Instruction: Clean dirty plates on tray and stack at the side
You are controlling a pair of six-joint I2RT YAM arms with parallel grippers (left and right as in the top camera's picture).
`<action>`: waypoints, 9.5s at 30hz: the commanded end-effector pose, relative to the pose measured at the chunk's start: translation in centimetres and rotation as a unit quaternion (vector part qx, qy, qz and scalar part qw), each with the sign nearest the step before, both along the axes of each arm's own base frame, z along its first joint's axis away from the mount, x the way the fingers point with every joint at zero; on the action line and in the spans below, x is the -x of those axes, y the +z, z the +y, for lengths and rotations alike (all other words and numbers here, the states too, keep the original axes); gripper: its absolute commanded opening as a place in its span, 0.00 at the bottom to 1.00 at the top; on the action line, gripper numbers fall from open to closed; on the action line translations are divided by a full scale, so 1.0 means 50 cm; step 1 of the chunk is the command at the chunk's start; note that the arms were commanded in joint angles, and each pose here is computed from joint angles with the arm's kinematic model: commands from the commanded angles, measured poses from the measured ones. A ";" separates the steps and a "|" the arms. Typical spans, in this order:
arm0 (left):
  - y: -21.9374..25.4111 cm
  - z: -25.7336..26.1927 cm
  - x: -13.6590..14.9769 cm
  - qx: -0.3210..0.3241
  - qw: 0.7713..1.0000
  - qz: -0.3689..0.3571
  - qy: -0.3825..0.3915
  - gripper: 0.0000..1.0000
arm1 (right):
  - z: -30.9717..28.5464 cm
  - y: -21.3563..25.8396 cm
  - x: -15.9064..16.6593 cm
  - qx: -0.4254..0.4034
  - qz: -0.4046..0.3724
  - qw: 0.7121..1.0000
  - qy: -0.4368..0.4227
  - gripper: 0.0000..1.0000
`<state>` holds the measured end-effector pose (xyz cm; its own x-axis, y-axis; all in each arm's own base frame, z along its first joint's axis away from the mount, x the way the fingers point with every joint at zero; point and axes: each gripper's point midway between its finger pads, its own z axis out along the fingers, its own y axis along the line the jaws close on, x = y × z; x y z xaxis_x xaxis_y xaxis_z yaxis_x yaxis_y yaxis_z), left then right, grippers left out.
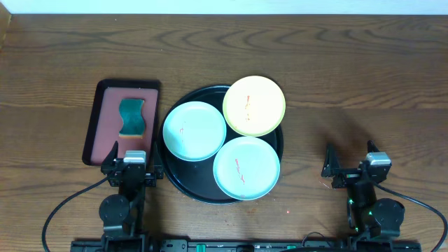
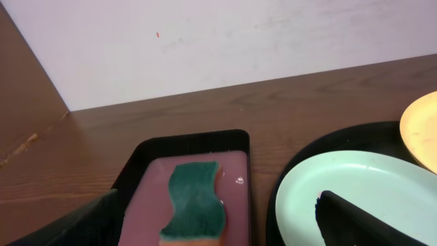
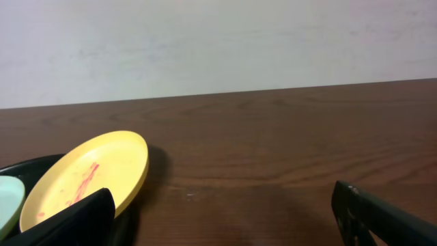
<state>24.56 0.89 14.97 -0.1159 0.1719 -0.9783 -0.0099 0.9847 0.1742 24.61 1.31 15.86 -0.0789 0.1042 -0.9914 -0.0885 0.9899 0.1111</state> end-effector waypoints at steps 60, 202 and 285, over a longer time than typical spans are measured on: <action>-0.031 -0.005 0.002 -0.006 1.000 0.028 -0.008 0.90 | 0.006 -0.004 0.000 -0.005 0.004 1.000 0.006 0.99; 0.069 0.150 -0.170 0.129 0.817 0.512 0.232 0.90 | 0.601 -0.288 -0.160 0.041 0.634 0.763 0.118 0.26; 0.053 0.149 -0.172 0.130 0.812 0.520 0.231 0.90 | 0.580 -0.339 -0.169 0.057 0.653 0.749 0.093 0.01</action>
<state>32.90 8.09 17.96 -0.8973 -0.3096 -0.3146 -0.3576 0.9277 0.1069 33.08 30.74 0.54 -0.9899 -0.1225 -0.0708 -0.1330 0.9766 0.1692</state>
